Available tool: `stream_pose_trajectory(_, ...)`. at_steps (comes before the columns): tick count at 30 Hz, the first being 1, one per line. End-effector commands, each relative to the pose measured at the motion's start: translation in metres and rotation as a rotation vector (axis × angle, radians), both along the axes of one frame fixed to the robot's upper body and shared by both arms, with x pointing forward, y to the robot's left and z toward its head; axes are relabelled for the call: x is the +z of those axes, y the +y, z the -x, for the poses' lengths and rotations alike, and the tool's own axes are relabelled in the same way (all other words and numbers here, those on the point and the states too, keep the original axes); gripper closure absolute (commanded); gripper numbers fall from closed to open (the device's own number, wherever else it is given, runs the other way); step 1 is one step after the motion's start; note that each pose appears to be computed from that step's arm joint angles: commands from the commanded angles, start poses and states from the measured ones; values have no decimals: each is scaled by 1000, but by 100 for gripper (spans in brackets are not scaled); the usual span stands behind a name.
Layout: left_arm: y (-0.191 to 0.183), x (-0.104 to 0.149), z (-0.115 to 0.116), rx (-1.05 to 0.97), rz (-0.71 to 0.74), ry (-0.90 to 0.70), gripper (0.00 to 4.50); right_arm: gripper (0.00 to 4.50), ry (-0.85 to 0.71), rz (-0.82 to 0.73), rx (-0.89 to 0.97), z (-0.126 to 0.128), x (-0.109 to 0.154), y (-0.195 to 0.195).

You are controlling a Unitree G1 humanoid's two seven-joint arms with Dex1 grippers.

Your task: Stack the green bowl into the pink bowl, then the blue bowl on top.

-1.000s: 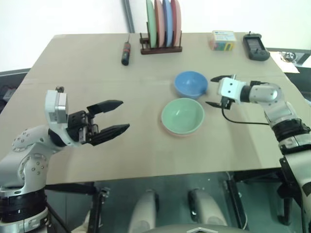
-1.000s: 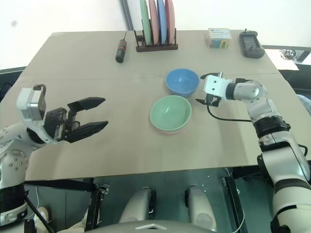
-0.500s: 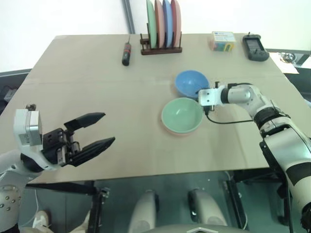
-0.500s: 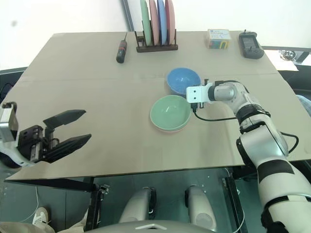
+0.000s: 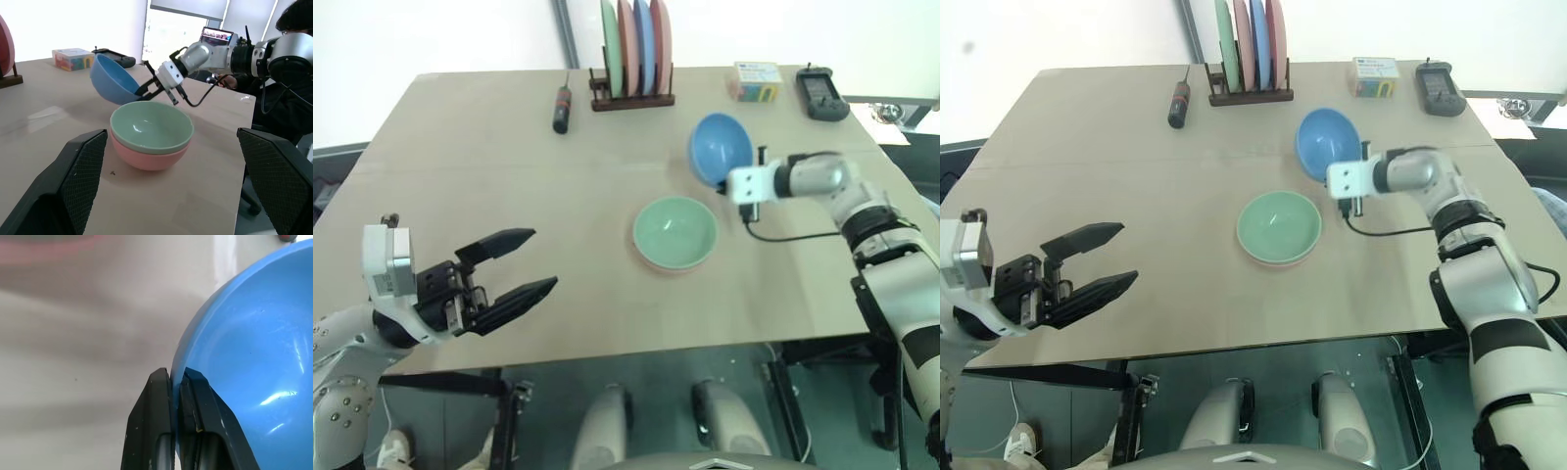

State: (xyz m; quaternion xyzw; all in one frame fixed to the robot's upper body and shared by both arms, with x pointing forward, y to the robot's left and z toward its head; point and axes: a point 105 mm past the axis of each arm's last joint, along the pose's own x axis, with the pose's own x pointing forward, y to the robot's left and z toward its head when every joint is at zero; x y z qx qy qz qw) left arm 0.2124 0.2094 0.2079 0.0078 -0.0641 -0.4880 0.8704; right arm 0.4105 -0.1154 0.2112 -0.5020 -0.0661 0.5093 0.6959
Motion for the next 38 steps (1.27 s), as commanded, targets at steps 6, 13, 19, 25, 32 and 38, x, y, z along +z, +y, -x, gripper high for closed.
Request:
stream_pose_trajectory(6, -11, 0, -16, -44, 12, -30, 0, 441, 247, -77, 223, 101, 24, 31)
stream_pose_trajectory(13, -15, -3, -20, -55, 0, -19, 0, 371, 325, -88, 89, 97, -8, 33)
stream_pose_trajectory(19, -19, -8, -20, -58, -12, 9, 0, 123, 357, -213, 57, 107, 12, 27)
stream_pose_trajectory(25, -13, -8, -25, -8, -46, 6, 0, 9, 409, -380, -12, 129, 32, 1)
stream_pose_trajectory(32, 16, -16, -23, 156, -204, 15, 0, 9, 485, -473, -285, 167, 22, -76)
stream_pose_trajectory(38, 21, -17, -25, 149, -238, 4, 0, 9, 476, -484, -372, 175, 16, -92)
